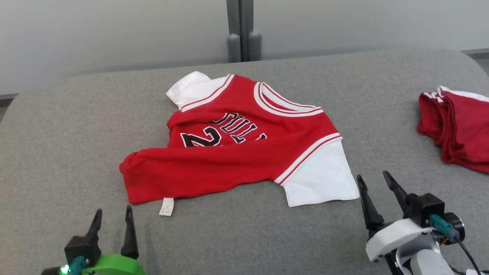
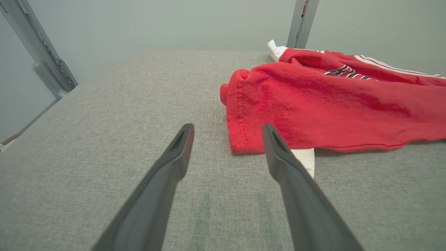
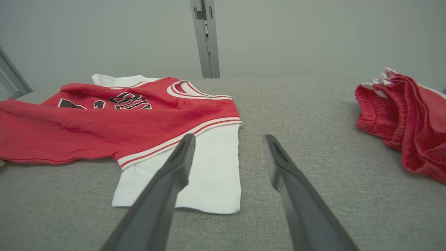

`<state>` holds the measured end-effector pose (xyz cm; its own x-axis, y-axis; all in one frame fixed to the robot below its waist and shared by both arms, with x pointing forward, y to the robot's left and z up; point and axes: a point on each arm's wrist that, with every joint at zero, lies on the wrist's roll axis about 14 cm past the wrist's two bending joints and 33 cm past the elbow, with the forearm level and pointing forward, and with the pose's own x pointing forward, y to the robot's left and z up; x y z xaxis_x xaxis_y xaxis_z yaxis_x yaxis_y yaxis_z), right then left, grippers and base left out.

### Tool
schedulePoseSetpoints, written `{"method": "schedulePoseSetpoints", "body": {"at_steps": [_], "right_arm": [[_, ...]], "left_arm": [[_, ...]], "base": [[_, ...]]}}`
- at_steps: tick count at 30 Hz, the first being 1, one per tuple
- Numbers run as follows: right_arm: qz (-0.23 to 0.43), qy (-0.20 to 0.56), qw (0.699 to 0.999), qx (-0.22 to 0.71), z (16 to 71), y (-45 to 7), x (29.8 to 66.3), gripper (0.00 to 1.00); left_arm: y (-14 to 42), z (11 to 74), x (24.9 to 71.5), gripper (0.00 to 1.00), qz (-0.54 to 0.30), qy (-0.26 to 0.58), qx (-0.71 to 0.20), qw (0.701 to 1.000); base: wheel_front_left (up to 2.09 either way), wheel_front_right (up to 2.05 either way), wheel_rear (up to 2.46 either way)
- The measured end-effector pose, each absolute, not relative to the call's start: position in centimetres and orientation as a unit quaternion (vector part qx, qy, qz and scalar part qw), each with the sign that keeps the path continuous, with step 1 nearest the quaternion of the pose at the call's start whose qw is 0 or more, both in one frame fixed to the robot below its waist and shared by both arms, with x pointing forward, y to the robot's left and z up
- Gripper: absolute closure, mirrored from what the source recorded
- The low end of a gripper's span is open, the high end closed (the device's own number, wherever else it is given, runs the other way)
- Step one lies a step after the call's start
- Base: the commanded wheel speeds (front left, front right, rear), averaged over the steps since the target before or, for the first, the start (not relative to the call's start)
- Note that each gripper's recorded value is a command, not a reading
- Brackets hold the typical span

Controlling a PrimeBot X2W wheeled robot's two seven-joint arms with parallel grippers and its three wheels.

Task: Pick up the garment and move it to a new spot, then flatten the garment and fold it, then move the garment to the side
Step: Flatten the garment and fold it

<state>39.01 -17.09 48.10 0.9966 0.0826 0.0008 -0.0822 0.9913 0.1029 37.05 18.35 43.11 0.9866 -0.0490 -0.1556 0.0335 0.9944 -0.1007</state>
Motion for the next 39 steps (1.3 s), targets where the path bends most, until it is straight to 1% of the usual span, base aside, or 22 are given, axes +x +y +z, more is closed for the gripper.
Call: {"method": "schedulePoseSetpoints", "body": {"at_steps": [3,8,17,26,30,34,35,36,37,39], "right_arm": [[0.046,0.006,0.998,0.053,47.8,-16.8,38.4,0.0],[0.05,0.013,0.997,0.051,47.4,-16.5,38.6,0.0],[0.053,0.04,0.997,0.041,45.4,-16.3,40.9,0.0],[0.045,0.091,0.994,0.029,41.5,-17.0,42.6,0.0],[0.041,0.123,0.991,0.022,39.3,-17.3,42.3,0.0],[0.045,0.153,0.987,0.017,37.4,-17.1,41.9,0.0],[0.049,0.159,0.986,0.017,37.0,-16.9,41.8,0.23],[0.052,0.164,0.985,0.018,36.7,-16.6,41.7,0.23],[0.056,0.166,0.984,0.019,36.6,-16.4,41.8,1.0],[0.063,0.17,0.983,0.023,36.4,-15.9,41.8,1.0]], "left_arm": [[17.9,42.4,35.5,0.0,-0.023,0.091,-0.057,0.994],[18.0,42.4,35.5,0.0,-0.019,0.089,-0.064,0.994],[18.0,41.6,39.5,0.0,-0.017,0.1,-0.072,0.992],[17.2,37.5,41.9,0.0,-0.031,0.158,-0.074,0.984],[17.1,35.2,41.5,0.0,-0.029,0.194,-0.076,0.978],[17.2,33.9,41.2,0.0,-0.024,0.212,-0.082,0.973],[17.0,33.8,41.1,0.07,-0.025,0.215,-0.085,0.973],[16.9,33.6,41.0,0.64,-0.027,0.218,-0.085,0.972],[16.8,33.5,41.0,1.0,-0.028,0.22,-0.087,0.971],[16.6,33.5,40.9,1.0,-0.031,0.223,-0.09,0.97]], "base": [[0.0,0.0,0.0],[0.0,0.0,0.0],[0.0,0.0,0.0],[0.0,0.0,0.0],[0.0,0.0,0.0],[0.0,0.0,0.0],[0.0,0.0,0.0],[0.0,0.0,0.0],[0.0,0.0,0.0],[0.0,0.0,0.0]]}}
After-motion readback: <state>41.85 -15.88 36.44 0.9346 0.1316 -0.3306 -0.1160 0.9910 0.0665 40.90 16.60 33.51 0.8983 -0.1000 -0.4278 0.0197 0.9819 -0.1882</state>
